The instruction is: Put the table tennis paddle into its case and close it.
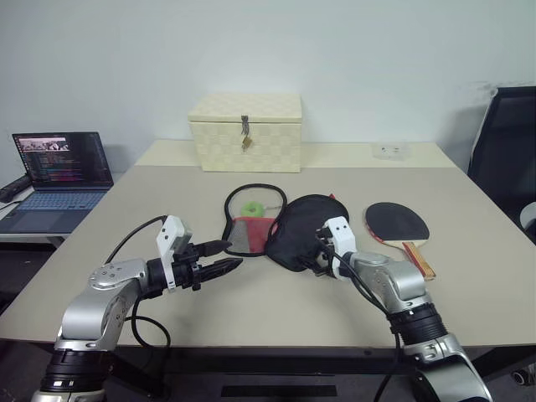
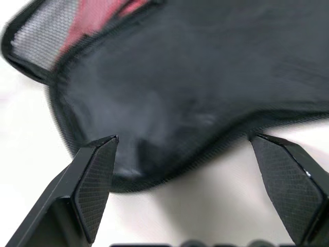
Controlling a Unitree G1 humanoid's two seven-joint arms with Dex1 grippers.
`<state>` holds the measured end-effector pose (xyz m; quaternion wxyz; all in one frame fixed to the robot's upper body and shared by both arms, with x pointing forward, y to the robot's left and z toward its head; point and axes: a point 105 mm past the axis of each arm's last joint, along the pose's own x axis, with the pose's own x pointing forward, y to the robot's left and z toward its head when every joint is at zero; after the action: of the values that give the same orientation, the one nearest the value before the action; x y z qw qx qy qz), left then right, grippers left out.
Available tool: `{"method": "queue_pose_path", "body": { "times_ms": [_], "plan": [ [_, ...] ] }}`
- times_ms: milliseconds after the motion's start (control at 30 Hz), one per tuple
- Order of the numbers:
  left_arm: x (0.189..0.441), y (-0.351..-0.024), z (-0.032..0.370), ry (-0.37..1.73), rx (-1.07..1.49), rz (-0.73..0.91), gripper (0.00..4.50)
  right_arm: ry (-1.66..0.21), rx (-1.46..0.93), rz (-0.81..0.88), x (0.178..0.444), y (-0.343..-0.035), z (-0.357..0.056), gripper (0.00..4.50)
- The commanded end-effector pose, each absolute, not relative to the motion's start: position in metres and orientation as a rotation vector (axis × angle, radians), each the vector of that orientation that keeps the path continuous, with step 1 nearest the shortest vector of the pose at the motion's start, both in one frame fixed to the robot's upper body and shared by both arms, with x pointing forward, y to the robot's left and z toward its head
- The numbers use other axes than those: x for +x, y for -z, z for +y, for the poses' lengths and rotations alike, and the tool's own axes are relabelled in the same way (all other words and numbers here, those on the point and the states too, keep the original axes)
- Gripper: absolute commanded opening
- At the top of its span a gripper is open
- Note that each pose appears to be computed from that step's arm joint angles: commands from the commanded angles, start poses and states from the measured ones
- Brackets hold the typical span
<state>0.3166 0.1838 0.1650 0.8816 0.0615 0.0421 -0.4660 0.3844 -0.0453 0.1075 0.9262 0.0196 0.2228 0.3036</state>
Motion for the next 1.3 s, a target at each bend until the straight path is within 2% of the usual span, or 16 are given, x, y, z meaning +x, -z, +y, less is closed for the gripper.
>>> {"method": "queue_pose_path", "body": {
  "times_ms": [33, 133, 467, 500, 800, 900, 1033, 1133, 1300],
  "plan": [
    [0.314, -0.179, 0.179, 0.985, 0.15, 0.039, 2.87, -0.657, 0.074, 0.373, 0.388, -0.132, -0.028, 4.31],
    [0.314, -0.179, 0.177, 0.985, 0.151, 0.037, 2.89, -0.665, 0.092, 0.376, 0.386, -0.132, -0.024, 3.65],
    [0.314, -0.177, 0.173, 0.993, 0.157, 0.041, 2.89, -0.579, 0.169, 0.433, 0.392, -0.128, -0.055, 0.21],
    [0.313, -0.177, 0.173, 0.995, 0.157, 0.042, 2.89, -0.576, 0.165, 0.439, 0.391, -0.128, -0.06, 0.02],
    [0.314, -0.176, 0.167, 1.018, 0.157, 0.043, 2.89, -0.573, 0.072, 0.523, 0.384, -0.125, -0.112, 0.02],
    [0.316, -0.175, 0.164, 1.027, 0.158, 0.044, 2.89, -0.556, -0.008, 0.523, 0.391, -0.132, -0.135, 0.02],
    [0.317, -0.173, 0.163, 1.031, 0.16, 0.047, 2.89, -0.57, -0.035, 0.514, 0.397, -0.139, -0.137, 0.02],
    [0.317, -0.172, 0.163, 1.034, 0.163, 0.049, 2.89, -0.555, -0.044, 0.487, 0.405, -0.145, -0.14, 0.68],
    [0.317, -0.171, 0.162, 1.037, 0.164, 0.049, 2.89, -0.532, -0.096, 0.46, 0.412, -0.155, -0.15, 2.32]
  ]
}}
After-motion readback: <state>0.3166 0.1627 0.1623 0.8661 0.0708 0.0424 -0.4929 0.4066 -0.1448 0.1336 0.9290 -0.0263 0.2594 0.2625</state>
